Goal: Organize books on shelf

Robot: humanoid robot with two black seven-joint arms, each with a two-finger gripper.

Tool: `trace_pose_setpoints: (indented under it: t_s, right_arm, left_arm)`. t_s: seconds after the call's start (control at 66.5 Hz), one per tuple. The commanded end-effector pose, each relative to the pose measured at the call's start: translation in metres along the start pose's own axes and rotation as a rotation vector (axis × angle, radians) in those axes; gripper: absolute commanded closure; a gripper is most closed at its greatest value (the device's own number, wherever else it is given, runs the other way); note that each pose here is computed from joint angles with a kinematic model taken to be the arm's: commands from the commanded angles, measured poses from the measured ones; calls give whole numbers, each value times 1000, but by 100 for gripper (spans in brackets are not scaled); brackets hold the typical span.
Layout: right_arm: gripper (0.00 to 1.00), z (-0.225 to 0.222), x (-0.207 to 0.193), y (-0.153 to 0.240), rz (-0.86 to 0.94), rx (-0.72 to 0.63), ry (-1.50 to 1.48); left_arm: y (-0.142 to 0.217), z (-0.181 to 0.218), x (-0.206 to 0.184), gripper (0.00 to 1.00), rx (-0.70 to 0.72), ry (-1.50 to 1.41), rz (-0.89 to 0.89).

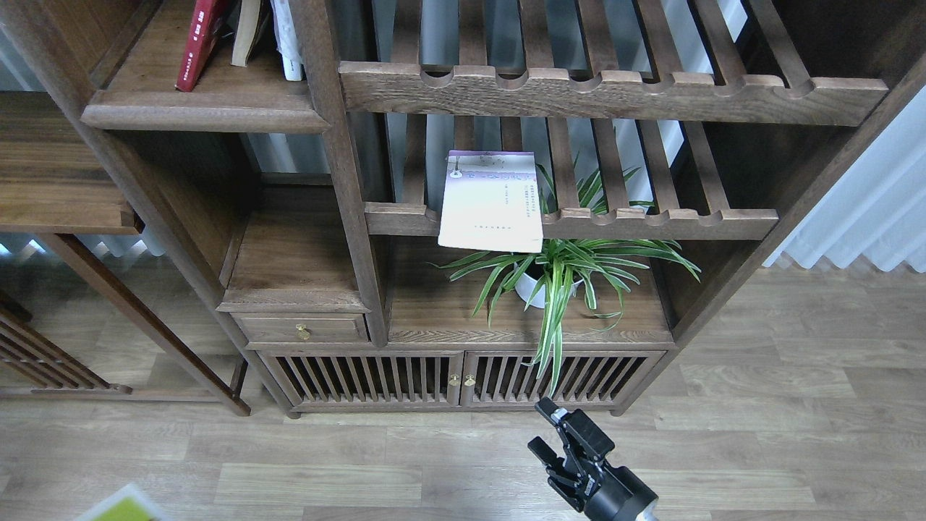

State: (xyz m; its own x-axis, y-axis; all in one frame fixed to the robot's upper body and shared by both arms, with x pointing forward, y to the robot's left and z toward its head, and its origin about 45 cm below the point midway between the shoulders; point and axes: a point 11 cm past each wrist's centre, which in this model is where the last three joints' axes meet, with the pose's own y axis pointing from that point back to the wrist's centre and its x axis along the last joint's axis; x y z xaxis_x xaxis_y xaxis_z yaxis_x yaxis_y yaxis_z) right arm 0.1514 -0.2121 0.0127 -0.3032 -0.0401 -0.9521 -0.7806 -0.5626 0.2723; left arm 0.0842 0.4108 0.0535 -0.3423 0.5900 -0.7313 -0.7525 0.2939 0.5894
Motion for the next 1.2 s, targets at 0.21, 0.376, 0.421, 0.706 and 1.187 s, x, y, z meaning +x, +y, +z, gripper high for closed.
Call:
trace_pose_setpoints:
  t_s: [0.21, 0.376, 0.421, 0.706, 1.187]
  right_arm:
    - [1, 1, -7, -10, -24, -9, 4]
    - [1, 1, -8, -11, -25, -12, 9]
    - [1, 1, -8, -11, -25, -14, 7]
    - [1, 0, -11, -14, -32, -20, 16]
    - [1, 0, -12, -16, -37, -18, 15]
  left_arm:
    - [72, 52, 5, 98, -375, 68, 28]
    - [92, 82, 1, 98, -523, 122, -23]
    - [97, 89, 0, 98, -562, 145, -46]
    - [116, 156, -31, 98, -714, 116, -195]
    - [127, 302, -194, 97, -714, -368, -445]
